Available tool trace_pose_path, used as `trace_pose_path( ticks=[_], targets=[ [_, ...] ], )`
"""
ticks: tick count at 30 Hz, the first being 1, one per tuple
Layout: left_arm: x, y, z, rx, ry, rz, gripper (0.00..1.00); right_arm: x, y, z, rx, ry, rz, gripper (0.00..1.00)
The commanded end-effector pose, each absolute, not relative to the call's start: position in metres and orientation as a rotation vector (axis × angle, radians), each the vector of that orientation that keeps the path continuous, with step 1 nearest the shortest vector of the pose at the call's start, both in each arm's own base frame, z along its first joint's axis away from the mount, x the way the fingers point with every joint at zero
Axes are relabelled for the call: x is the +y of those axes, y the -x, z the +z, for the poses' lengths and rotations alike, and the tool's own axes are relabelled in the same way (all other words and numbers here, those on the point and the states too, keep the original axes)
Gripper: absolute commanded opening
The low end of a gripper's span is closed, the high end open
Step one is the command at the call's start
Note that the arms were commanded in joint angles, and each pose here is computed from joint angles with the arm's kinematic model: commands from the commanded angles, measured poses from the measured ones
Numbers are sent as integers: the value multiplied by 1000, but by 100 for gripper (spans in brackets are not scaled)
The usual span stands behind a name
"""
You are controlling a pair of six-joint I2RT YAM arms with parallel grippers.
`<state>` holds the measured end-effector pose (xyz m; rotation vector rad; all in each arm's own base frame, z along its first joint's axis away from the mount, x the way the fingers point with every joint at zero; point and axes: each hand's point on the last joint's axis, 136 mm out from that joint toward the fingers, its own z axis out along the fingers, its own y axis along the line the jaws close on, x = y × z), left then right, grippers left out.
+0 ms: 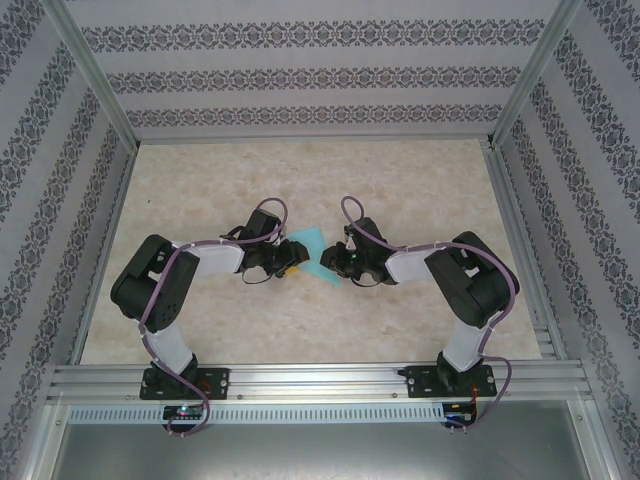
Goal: Fold a paper plane with a square sheet of paper (pick it up from the middle)
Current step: Fold the wing for the fifth time at the center of the table.
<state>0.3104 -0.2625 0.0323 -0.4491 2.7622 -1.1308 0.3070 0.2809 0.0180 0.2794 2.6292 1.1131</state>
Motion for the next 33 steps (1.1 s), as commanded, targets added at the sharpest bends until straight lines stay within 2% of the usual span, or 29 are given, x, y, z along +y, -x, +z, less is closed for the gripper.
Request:
trace_pose_path(
  ticks=[1, 19, 23, 28, 30, 33],
  targets=[
    [-274, -320, 46, 2709, 407, -1186, 46, 245, -285, -34, 2786, -399, 891, 22],
    [-277, -325, 57, 2625, 375, -1250, 40, 244, -288, -29, 2762, -383, 940, 21],
    [-278, -322, 49, 2662, 382, -1240, 28, 246, -291, -25, 2747, -331, 943, 23],
    [-276, -318, 43, 2704, 393, -1210, 6, 252, -307, 7, 2645, -170, 941, 33],
    [-275, -318, 44, 2715, 403, -1193, 2, 251, -313, 25, 2588, -96, 910, 40],
    [-274, -318, 47, 2719, 409, -1175, 1, 247, -319, 51, 2503, 11, 856, 50]
  ],
)
